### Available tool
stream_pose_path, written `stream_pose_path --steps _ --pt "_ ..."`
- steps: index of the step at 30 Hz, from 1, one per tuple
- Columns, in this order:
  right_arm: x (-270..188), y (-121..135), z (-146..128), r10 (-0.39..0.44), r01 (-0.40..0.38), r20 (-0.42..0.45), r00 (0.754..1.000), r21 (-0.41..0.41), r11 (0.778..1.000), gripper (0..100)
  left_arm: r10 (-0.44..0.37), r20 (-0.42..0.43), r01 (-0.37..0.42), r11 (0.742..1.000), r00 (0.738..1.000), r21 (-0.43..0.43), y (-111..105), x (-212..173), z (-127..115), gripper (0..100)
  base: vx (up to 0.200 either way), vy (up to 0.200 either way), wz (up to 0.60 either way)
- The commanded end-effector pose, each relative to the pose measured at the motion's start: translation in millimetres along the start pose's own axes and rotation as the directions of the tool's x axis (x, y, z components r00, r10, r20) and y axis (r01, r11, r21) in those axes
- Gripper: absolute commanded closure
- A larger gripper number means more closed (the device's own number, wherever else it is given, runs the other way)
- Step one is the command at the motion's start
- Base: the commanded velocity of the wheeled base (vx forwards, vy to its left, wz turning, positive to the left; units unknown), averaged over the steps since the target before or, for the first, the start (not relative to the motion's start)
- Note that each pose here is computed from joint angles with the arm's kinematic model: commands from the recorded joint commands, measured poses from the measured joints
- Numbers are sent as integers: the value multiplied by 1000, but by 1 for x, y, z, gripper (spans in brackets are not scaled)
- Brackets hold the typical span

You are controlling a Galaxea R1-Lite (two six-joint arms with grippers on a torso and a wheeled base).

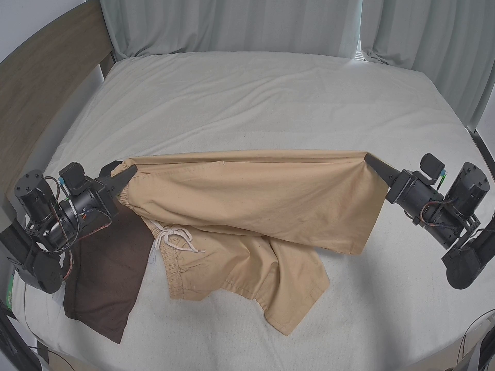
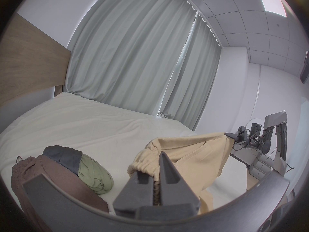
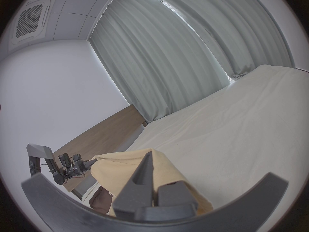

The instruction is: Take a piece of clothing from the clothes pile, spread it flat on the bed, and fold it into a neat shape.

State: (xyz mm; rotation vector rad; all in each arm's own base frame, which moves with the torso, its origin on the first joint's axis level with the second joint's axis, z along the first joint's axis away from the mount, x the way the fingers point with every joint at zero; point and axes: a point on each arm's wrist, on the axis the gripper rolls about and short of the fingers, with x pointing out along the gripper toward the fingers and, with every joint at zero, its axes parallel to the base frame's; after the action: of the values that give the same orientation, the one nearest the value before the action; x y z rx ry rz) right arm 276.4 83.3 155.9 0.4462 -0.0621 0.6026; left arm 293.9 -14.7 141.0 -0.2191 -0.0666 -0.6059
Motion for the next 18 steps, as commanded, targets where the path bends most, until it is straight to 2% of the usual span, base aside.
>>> stream_pose_path --steps 1,7,18 --pt "0 0 -1 2 -2 -3 1000 1 1000 100 2 2 -2 1000 1000 1 0 1 0 100 0 0 0" --pt "7 1 2 15 -15 16 1000 -11 1000 100 4 18 -4 1000 1000 -11 1 5 3 100 0 0 0" --pt "35 -32 -4 -27 28 32 999 -21 999 100 35 35 -31 994 999 -106 11 11 3 100 0 0 0"
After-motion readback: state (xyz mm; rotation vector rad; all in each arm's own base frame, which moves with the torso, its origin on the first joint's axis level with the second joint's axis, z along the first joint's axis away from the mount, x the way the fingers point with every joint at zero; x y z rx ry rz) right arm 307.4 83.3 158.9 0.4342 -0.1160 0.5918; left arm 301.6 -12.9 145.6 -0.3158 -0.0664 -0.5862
